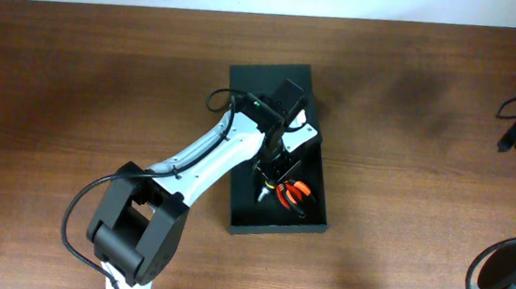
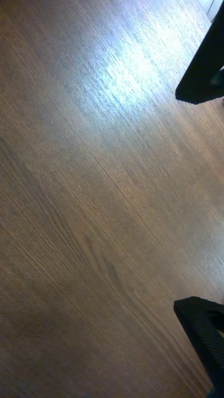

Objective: Pack container
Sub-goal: 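Lower the screwdriver into the box and open the left gripper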

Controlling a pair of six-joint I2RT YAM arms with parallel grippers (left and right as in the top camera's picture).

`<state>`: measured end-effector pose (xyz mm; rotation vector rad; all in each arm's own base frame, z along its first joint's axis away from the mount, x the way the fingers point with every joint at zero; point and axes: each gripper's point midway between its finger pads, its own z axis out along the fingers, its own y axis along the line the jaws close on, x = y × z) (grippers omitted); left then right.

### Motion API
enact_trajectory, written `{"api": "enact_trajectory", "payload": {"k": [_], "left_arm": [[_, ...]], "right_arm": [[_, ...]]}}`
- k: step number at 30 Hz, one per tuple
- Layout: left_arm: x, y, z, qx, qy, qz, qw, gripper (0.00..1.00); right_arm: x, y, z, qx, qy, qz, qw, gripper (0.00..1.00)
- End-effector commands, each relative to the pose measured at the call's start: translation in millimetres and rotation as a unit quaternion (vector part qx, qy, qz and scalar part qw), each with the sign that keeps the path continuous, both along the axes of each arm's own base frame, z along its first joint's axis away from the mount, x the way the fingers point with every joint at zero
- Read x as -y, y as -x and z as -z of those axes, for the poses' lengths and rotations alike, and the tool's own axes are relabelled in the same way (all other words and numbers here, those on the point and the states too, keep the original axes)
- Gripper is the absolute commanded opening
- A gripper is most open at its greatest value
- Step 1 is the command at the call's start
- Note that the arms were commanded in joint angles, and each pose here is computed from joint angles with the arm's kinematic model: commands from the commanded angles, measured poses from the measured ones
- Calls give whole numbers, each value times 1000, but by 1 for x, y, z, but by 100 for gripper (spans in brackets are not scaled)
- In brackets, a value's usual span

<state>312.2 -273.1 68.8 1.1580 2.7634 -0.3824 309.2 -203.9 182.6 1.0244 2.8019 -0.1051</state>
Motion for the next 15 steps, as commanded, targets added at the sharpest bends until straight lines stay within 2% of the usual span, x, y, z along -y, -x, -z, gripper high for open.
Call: {"api": "enact_trajectory", "payload": {"k": [1,5,9,10,12,15], "left_arm": [[4,-5,-5,8,5,0,1000,53],[13,-24,-32,38,26,-5,999,67],[18,-53,-84,85,55,-19,995,78],[17,-60,-98,98,60,-24,993,82],[7,-79,-133,137,64,-42,988,99],[-14,-98,-169,177,56,-72,980,99]], "right_arm": [[-2,0,0,1,-1,2,1000,99],[-2,0,0,1,-1,2,1000,99],[-2,0,0,1,-1,2,1000,99],[-2,0,0,1,-1,2,1000,99],[-2,0,0,1,-1,2,1000,99],[-2,0,0,1,-1,2,1000,99]]}}
